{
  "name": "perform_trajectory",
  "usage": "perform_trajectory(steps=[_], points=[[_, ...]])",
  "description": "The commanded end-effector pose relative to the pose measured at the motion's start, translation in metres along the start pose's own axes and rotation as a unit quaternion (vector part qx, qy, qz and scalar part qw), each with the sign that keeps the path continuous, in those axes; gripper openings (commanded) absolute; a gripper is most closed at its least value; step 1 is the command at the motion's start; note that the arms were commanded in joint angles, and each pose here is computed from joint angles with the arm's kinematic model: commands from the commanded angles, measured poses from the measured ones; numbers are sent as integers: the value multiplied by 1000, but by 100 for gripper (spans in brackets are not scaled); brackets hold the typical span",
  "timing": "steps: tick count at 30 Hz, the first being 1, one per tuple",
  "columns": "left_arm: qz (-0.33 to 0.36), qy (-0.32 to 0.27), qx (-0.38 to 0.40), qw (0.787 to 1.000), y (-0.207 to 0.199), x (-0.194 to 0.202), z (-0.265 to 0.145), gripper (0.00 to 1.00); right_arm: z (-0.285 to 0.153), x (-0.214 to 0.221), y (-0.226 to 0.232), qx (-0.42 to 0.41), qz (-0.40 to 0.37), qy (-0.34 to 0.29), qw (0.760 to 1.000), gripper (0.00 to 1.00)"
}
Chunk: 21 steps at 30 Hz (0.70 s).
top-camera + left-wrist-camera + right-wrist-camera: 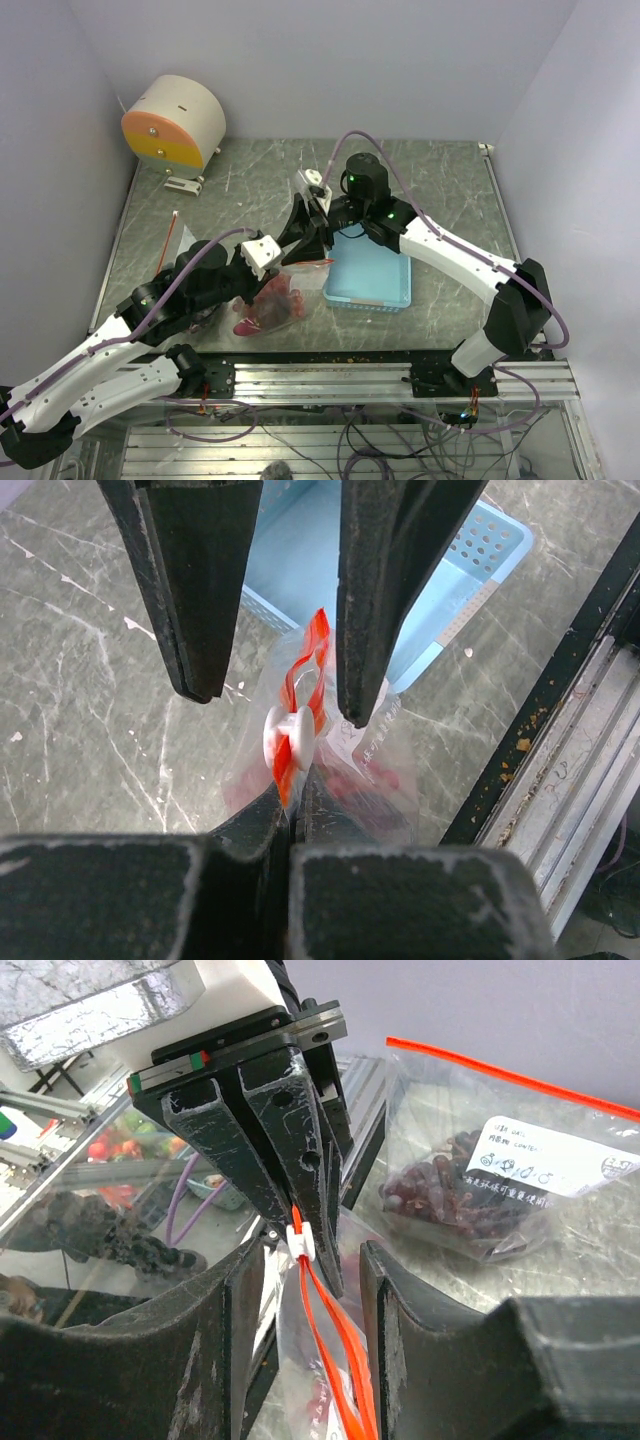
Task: Place the food in the zip-top bag and seal the zipper
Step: Zip the zipper food storage bag at the center of the board.
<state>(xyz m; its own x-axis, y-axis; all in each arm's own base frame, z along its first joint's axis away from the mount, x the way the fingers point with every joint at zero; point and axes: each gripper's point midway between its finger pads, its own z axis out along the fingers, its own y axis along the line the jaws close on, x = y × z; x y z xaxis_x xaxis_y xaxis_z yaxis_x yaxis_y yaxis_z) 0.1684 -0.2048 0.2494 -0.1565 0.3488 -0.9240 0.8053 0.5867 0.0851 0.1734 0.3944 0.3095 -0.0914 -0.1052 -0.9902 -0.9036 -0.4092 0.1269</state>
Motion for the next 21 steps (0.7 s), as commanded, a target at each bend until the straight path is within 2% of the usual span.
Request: perform_trajectory(steps=[1,9,12,19,21], points=[[-6,-14,-16,1000,5,-8,-1,7,4,2,2,-13,2,-3,1000,42],[-9,-8,-22,1000,8,-9,2,7,10,4,3,-4,-2,3,1000,41],[-9,-10,-19,1000,7,-10,2,7,12,6,1,-2,2,6,1000,36],[-9,-11,-23,1000,8,-9,0,7,13,17,-7,16,15,16,1000,34],[-9,-12,-23,1000,8,-9,0,7,12,18,-8,21,17,18,999,30]])
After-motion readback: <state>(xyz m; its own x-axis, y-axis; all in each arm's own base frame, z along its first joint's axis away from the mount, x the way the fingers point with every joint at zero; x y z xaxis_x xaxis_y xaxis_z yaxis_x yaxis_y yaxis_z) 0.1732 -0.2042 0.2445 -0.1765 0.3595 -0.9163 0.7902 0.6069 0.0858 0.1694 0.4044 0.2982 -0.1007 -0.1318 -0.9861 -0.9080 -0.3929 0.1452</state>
